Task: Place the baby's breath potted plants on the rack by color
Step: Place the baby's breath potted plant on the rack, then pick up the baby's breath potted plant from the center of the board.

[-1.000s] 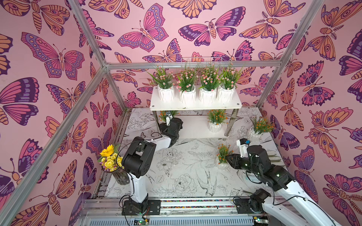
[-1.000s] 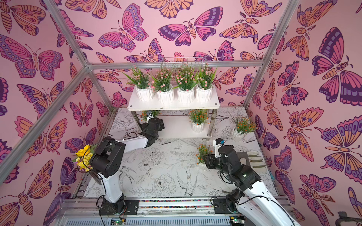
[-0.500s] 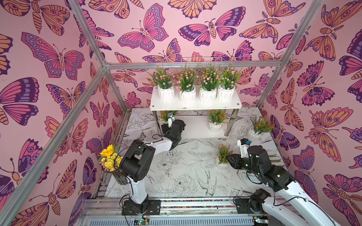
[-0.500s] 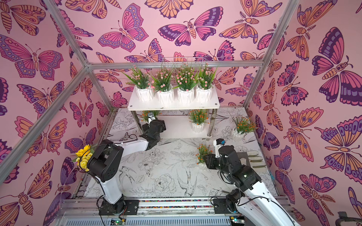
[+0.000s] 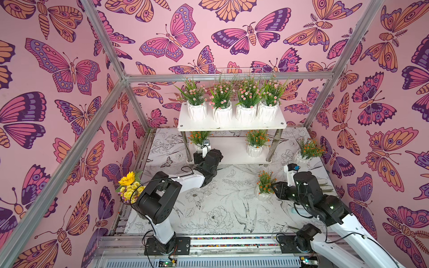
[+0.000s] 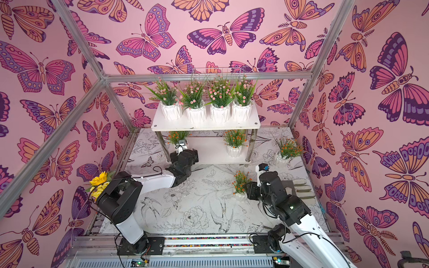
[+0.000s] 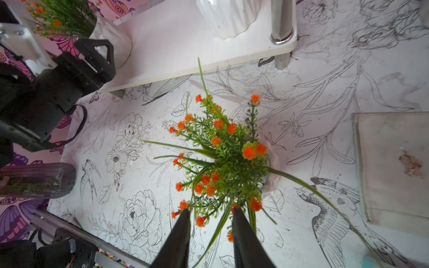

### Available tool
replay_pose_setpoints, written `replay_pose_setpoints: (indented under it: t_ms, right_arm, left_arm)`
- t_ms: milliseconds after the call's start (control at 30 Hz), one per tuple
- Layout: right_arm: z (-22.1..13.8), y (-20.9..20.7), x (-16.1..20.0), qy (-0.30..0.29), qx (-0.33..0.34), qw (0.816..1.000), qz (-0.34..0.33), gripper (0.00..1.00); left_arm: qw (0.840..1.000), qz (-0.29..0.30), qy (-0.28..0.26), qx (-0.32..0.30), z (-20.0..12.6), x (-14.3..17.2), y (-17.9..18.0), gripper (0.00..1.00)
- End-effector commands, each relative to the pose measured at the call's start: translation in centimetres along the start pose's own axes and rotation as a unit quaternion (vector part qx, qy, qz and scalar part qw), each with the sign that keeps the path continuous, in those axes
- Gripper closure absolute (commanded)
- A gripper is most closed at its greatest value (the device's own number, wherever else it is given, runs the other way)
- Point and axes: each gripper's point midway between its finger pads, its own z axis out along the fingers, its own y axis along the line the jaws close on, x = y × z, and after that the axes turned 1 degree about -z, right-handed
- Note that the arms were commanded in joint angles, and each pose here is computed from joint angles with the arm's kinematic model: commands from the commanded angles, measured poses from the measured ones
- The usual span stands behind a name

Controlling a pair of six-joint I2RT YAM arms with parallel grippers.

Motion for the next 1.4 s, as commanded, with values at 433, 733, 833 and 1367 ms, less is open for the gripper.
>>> replay_pose_setpoints:
  t_ms: [433,733,833,1367]
  right_arm:
    - [-5.0,-4.7,-2.4,-0.059,0.086,0.993,0.062,0.67]
    - [-1.0,-5.9,0.2,-0.018,0.077,0.992,0.093,0.7]
    - [0.5,-6.3,1.3,0.0,0.073,0.992,0.104,0.74]
    - [5.2,-6.3,2.9,0.039,0.041,0.993,0.107,0.77]
  left_arm:
    - [0.993,0.039,-0.021,0.11,-7.9,-0.4,-2.4,0.0]
    - [0.978,0.064,-0.002,0.197,-11.1,0.1,-3.7,0.0]
    - [0.975,0.071,0.011,0.21,-11.9,0.3,-3.4,0.0]
    - [0.972,0.067,0.029,0.225,-12.9,0.7,-2.9,0.0]
